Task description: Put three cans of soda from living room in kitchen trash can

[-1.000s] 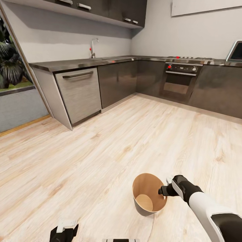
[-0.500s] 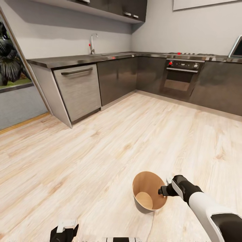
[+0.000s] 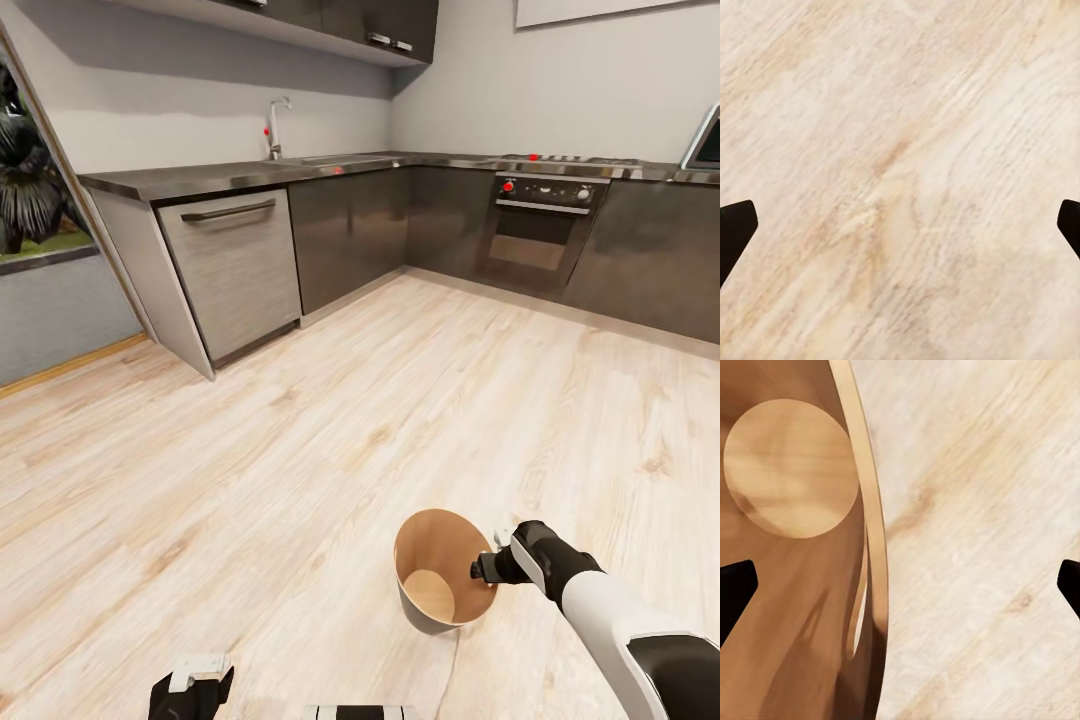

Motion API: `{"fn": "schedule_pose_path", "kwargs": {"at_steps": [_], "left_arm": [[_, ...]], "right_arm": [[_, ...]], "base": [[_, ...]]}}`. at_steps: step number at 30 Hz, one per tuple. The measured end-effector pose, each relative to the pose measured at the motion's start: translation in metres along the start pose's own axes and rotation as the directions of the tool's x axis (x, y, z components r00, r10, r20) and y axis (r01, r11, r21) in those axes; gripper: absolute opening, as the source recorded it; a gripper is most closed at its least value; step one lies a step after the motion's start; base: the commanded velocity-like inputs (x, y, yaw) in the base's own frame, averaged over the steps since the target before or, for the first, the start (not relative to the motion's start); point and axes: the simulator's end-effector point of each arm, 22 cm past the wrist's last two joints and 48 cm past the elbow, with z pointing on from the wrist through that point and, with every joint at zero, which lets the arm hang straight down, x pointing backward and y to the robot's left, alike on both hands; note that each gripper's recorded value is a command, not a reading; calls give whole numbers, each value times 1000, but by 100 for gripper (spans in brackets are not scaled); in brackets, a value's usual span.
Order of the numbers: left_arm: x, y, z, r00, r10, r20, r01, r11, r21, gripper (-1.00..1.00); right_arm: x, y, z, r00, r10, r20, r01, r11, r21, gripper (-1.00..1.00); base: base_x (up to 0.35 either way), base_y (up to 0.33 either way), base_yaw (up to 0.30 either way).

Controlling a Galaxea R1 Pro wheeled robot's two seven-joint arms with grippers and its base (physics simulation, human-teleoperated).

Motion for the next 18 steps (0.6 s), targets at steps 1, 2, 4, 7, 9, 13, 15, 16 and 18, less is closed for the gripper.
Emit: {"fn": "schedule_pose_path", "kwargs": {"at_steps": [1,2,4,7,9,13,15,16,18], "left_arm": [[0,0,0,1000,0,0,0,1000,0,100],[0,0,0,1000,0,0,0,1000,0,100],[0,0,0,1000,0,0,0,1000,0,100],[6,0,2,1000,1,-13,-1,1000,0,100],[8,0,2,1000,1,-17,-1,1000,0,100],[8,0,2,1000,1,-17,-1,1000,0,100],[8,0,2,1000,1,-16,-1,1000,0,100],[7,0,2,1000,1,-16,-1,1000,0,100],[7,0,2,1000,1,-15,-1,1000,1,100]], "right_arm": [[0,0,0,1000,0,0,0,1000,0,100],[0,0,0,1000,0,0,0,1000,0,100],[0,0,0,1000,0,0,0,1000,0,100],[4,0,6,1000,0,-12,0,1000,0,100],[6,0,8,1000,0,-16,0,1000,0,100],[6,0,8,1000,0,-16,0,1000,0,100],[6,0,8,1000,0,-16,0,1000,0,100],[6,0,8,1000,0,-16,0,1000,0,-100],[6,1,8,1000,0,-16,0,1000,-1,-100]], "base": [[0,0,0],[0,0,0],[0,0,0],[0,0,0],[0,0,0],[0,0,0],[0,0,0],[0,0,0],[0,0,0]]}}
